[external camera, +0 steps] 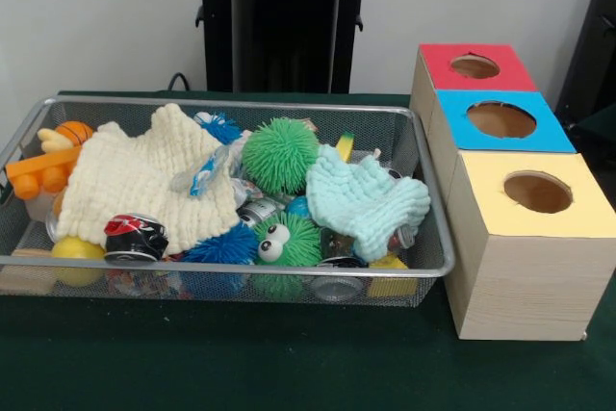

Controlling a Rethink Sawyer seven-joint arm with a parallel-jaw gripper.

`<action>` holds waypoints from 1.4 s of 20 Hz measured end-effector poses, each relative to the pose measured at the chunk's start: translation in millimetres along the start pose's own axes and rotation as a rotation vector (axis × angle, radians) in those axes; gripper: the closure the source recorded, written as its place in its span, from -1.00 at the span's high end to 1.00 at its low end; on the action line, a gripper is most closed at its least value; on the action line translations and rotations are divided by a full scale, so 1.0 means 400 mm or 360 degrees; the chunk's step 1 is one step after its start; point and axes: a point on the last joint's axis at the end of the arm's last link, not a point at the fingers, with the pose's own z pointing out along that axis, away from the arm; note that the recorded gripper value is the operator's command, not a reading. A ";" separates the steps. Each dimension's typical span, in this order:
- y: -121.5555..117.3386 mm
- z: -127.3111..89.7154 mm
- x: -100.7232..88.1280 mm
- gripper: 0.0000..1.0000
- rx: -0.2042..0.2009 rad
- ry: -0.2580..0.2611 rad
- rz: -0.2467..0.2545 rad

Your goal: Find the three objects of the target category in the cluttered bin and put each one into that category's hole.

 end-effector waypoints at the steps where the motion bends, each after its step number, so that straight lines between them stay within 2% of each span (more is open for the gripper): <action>1: 0.000 -0.002 0.001 1.00 -0.0001 0.0006 0.0000; 4: 0.002 -0.016 0.007 1.00 -0.0007 0.0061 -0.0003; 5: 0.003 -0.028 0.013 1.00 -0.0015 0.0108 -0.0004; 9: 0.007 -0.052 0.026 1.00 -0.0032 0.0202 -0.0006; 11: 0.008 -0.063 0.027 1.00 -0.0035 0.0224 -0.0007; 19: 0.003 -0.063 0.002 1.00 -0.0027 0.0226 -0.0010; 22: -0.002 -0.029 -0.016 1.00 -0.0026 0.0246 -0.0007; 28: -0.018 0.020 -0.048 1.00 -0.0016 0.0234 0.0006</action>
